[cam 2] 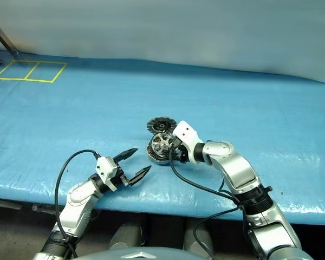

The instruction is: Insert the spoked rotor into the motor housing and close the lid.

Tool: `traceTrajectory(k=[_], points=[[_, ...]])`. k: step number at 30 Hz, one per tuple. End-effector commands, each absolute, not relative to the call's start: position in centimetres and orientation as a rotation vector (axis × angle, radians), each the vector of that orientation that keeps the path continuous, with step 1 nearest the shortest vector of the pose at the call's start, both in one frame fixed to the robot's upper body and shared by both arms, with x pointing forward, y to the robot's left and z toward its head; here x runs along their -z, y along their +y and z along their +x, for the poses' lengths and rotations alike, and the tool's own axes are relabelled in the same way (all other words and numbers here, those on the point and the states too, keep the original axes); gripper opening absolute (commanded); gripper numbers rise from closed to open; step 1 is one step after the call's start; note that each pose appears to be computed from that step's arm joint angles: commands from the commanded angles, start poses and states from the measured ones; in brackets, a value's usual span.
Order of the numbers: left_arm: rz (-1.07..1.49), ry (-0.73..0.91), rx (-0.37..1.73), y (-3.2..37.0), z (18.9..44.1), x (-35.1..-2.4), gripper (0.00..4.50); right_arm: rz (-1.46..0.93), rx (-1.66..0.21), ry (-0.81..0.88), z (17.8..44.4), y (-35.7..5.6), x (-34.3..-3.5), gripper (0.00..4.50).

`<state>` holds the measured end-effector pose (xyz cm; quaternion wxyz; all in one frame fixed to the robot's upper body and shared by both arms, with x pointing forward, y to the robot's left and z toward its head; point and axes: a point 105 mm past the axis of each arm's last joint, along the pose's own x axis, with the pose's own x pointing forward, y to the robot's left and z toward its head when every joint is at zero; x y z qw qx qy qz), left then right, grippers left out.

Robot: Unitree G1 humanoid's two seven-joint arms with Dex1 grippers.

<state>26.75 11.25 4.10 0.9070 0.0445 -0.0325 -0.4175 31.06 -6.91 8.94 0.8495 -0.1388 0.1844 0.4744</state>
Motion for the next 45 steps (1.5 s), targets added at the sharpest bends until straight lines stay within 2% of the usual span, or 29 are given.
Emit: traceTrajectory(k=[1, 9, 12, 20, 25, 39, 45], points=[[0.106, -0.100, 0.850, 11.4, 26.9, -4.6, 4.41, -0.311, -0.994, 0.351, 31.3, -6.9, -10.0, 3.21], [0.107, -0.100, 0.854, 11.4, 26.9, -4.6, 4.41, -0.271, -1.002, 0.323, 31.3, -6.6, -10.4, 3.21], [0.110, -0.100, 0.853, 11.4, 27.0, -4.6, 4.41, -0.244, -0.999, 0.307, 31.4, -6.3, -10.7, 2.64], [0.116, -0.097, 0.844, 11.6, 26.9, -4.6, 4.41, -0.212, -0.957, 0.318, 32.4, -5.9, -10.0, 0.02], [0.117, -0.093, 0.840, 11.7, 26.8, -4.5, 4.41, -0.212, -0.941, 0.315, 32.9, -5.7, -9.9, 0.02], [0.120, -0.093, 0.831, 11.7, 26.8, -4.4, 4.41, -0.265, -0.948, 0.437, 31.2, -5.4, -5.8, 0.02], [0.116, -0.090, 0.838, 11.7, 26.7, -4.4, 4.41, -0.130, -0.961, 0.272, 31.8, -4.7, -10.0, 0.02]])
